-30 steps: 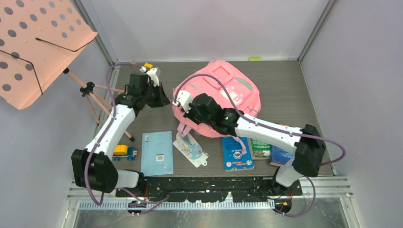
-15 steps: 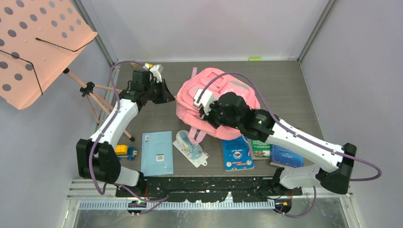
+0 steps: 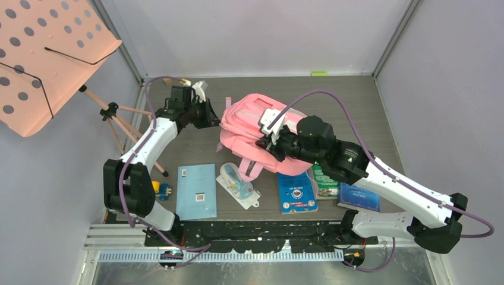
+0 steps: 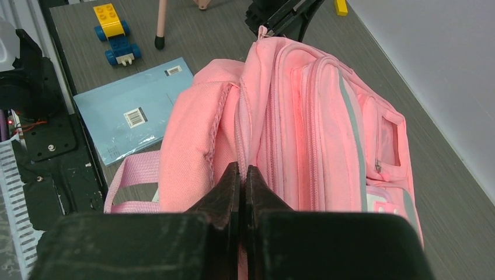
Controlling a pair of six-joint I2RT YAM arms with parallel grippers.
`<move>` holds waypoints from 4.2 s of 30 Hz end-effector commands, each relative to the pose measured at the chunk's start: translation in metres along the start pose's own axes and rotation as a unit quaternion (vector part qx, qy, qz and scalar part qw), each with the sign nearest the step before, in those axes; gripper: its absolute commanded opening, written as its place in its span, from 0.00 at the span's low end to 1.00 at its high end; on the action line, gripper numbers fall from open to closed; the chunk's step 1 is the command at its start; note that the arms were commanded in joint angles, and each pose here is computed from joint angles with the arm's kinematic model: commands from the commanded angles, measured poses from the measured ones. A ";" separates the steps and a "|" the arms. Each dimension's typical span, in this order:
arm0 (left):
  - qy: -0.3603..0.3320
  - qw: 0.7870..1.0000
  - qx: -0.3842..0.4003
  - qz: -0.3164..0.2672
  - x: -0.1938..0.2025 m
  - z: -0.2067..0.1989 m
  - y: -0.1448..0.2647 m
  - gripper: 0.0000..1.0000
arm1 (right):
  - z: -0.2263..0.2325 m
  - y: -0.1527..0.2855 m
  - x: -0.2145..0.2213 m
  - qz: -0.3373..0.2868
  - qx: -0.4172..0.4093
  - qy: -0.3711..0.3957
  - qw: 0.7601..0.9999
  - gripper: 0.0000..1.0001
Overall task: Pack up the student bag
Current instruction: Unzip the student bag at the center of the board.
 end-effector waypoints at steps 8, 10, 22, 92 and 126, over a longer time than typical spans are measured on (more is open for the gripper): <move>-0.024 0.999 -0.041 -0.001 -0.005 0.009 -0.006 0.00 | 0.011 0.032 -0.072 -0.167 -0.035 0.001 0.985 0.00; -0.039 0.997 -0.062 -0.023 -0.010 0.006 0.013 0.00 | 0.010 0.029 -0.068 -0.161 -0.030 0.000 0.987 0.00; -0.155 0.974 -0.098 -0.129 -0.003 -0.018 0.104 0.74 | -0.013 -0.019 0.015 -0.048 0.051 0.007 0.998 0.00; -0.342 0.939 0.007 -0.046 0.078 -0.083 0.065 0.83 | -0.085 -0.055 0.227 -0.093 0.457 -0.543 0.698 0.23; -0.361 0.929 0.077 -0.030 0.093 -0.102 0.059 0.73 | -0.096 -0.061 0.079 0.039 0.098 -0.413 0.904 0.00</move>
Point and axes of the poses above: each gripper's point midway between its finger pads, its own y axis back along the fingers, its own z axis along the line the jaws close on, x = y × z, the point moved 6 cm from there along y, back along the fingers, and after that the axes turned 15 degrees about -y, right-handed, at the moved point
